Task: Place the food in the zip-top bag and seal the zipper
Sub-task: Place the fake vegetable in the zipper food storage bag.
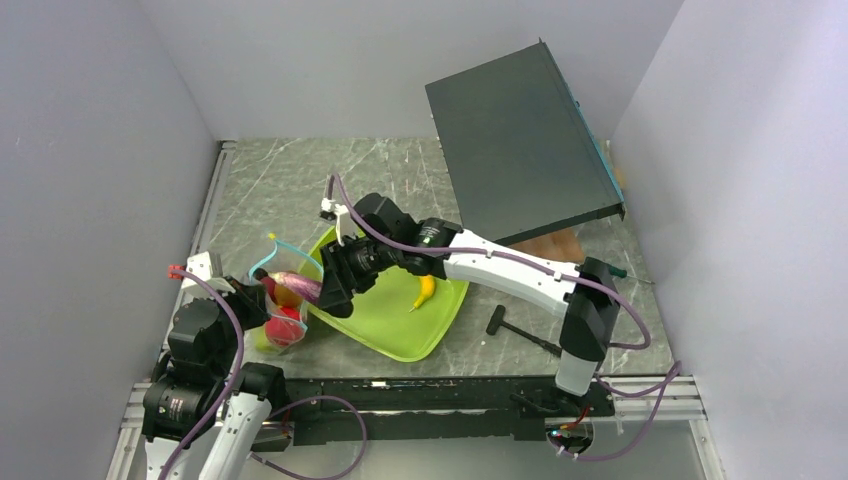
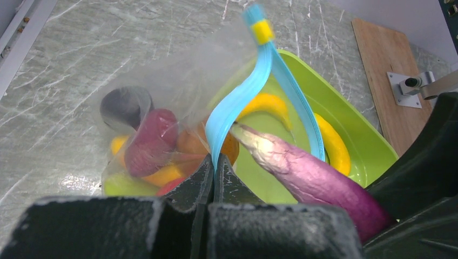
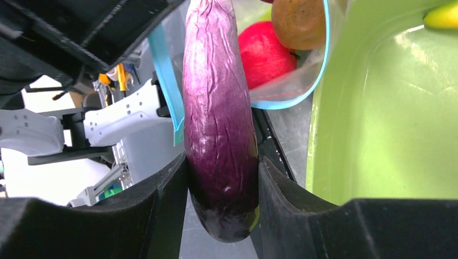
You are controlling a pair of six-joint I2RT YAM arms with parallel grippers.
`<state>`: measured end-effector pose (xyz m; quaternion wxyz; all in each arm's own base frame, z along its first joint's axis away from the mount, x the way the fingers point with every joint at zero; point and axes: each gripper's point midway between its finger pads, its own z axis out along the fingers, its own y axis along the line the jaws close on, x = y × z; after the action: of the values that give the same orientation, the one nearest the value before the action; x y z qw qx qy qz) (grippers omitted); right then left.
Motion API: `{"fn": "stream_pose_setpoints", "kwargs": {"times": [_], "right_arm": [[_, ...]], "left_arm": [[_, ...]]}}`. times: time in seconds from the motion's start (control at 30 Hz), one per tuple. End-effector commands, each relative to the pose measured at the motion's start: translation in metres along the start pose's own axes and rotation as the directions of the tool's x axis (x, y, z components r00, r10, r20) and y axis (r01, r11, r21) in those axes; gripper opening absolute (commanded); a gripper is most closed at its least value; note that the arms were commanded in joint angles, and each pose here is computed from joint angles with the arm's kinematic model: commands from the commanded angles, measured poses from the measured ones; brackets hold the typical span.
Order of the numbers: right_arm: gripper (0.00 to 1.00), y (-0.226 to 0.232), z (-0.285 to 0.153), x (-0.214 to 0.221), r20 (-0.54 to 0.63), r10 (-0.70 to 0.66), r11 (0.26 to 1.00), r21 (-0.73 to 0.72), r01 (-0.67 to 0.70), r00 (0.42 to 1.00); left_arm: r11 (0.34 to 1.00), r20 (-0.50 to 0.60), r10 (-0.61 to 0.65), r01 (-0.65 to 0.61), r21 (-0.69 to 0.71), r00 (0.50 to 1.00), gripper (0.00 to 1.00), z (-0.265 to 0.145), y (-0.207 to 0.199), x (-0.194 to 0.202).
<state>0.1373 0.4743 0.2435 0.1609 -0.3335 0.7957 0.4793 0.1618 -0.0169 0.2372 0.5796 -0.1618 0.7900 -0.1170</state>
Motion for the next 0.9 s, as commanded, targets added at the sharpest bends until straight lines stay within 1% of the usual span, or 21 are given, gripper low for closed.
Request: {"fn": "stream_pose_setpoints", "kwargs": {"times": [0.0, 0.13, 0.23, 0.37, 0.47, 0.7, 0.8, 0.87], "right_arm": [[0.05, 0.014, -0.003, -0.007, -0.006, 0.014, 1.000, -0.020, -0.014, 1.000], [0.10, 0.018, 0.001, -0.016, 0.001, 0.024, 0.999, -0.027, -0.024, 1.000], [0.11, 0.019, 0.000, -0.018, -0.010, 0.014, 1.000, -0.019, -0.015, 1.000], [0.18, 0.013, -0.004, -0.018, -0.011, 0.001, 1.000, 0.028, -0.001, 1.000], [0.23, 0.013, -0.003, -0.021, 0.001, -0.003, 0.999, 0.033, 0.003, 1.000], [0.32, 0.013, 0.019, -0.046, 0.035, -0.004, 1.000, 0.030, 0.003, 0.999], [0.41, 0.012, 0.032, -0.060, 0.056, 0.009, 1.000, 0.025, -0.011, 0.998], [0.47, 0.012, 0.040, -0.067, 0.058, 0.036, 0.999, -0.007, -0.035, 0.998]], "left_arm": [[1.000, 0.049, -0.001, -0.001, 0.030, 0.999, 0.00, 0.000, -0.006, -0.012], [1.000, 0.048, -0.001, -0.001, 0.029, 0.999, 0.00, 0.000, -0.006, -0.011], [1.000, 0.049, -0.002, 0.001, 0.027, 0.999, 0.00, -0.001, -0.006, -0.011], [0.999, 0.051, -0.003, 0.001, 0.032, 0.999, 0.00, -0.001, -0.006, -0.012], [0.999, 0.050, -0.002, 0.000, 0.034, 0.999, 0.00, -0.001, -0.007, -0.012], [0.999, 0.048, -0.001, 0.000, 0.033, 0.999, 0.00, 0.000, -0.007, -0.012], [1.000, 0.047, -0.002, 0.001, 0.030, 0.999, 0.00, 0.000, -0.006, -0.011], [1.000, 0.047, -0.002, 0.001, 0.029, 0.999, 0.00, 0.000, -0.006, -0.011]]}}
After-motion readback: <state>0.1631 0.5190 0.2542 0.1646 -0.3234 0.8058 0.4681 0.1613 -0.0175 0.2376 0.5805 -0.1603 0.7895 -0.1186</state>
